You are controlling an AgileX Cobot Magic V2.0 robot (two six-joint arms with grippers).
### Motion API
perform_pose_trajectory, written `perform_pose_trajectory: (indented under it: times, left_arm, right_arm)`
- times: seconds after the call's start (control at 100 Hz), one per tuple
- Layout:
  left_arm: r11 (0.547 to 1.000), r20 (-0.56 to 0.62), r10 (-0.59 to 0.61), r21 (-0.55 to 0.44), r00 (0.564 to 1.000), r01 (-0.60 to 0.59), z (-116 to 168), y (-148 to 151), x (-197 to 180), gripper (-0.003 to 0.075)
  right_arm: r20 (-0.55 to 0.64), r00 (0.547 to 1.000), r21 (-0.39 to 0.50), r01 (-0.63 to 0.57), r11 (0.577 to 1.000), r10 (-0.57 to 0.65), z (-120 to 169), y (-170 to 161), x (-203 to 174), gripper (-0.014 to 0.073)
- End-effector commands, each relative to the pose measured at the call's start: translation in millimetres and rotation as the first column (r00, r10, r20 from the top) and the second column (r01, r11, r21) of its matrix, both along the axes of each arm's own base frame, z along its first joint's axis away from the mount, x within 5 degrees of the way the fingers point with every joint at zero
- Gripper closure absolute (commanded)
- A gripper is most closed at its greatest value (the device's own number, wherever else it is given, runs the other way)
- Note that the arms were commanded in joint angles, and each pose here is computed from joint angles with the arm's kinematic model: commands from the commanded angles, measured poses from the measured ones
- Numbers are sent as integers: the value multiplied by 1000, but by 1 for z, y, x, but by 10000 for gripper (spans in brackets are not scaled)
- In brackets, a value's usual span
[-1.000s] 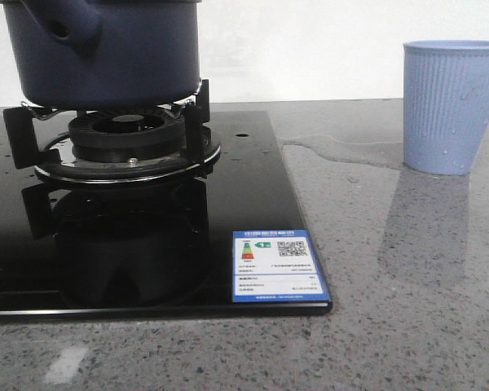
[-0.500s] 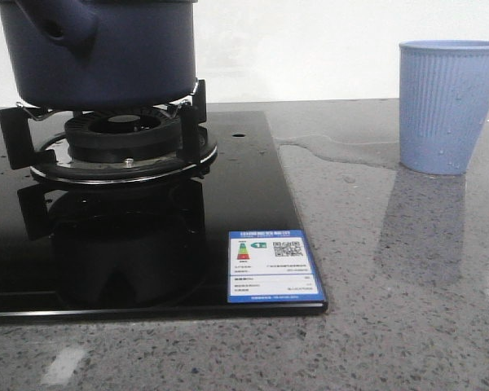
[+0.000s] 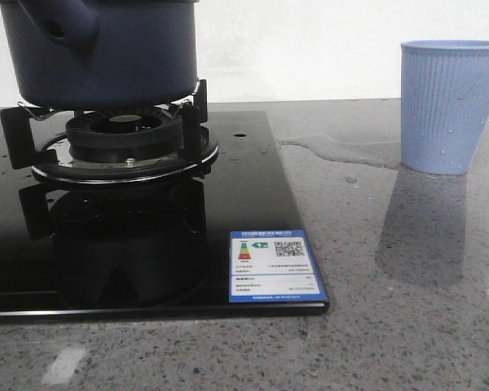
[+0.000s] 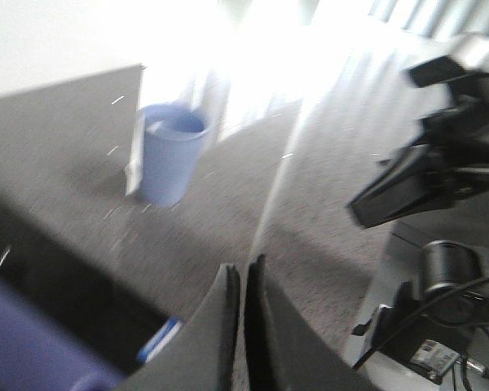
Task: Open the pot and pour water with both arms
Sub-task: 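Grasp the blue lid knob with the left gripper and lift the lid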
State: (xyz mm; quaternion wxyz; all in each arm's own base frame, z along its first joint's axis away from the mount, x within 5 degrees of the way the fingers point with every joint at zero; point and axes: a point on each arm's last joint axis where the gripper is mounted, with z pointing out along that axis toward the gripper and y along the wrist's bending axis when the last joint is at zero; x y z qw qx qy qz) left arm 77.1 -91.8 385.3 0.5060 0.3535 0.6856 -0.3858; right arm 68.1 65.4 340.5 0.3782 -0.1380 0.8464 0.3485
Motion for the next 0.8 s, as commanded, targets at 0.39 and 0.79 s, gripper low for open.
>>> perform_pose_trajectory:
  times: [0.39,0.79]
  left_arm:
    - [972,464,154,88,872,-218,36,-1,59,321]
    - [963,295,265,-46,918,-264,51,-10,136,322]
  right_arm:
    - [394,909,14,143,990,-137,32,-9,22,146]
    - [475,840,69,259,963,-260,41,-18,30,-46]
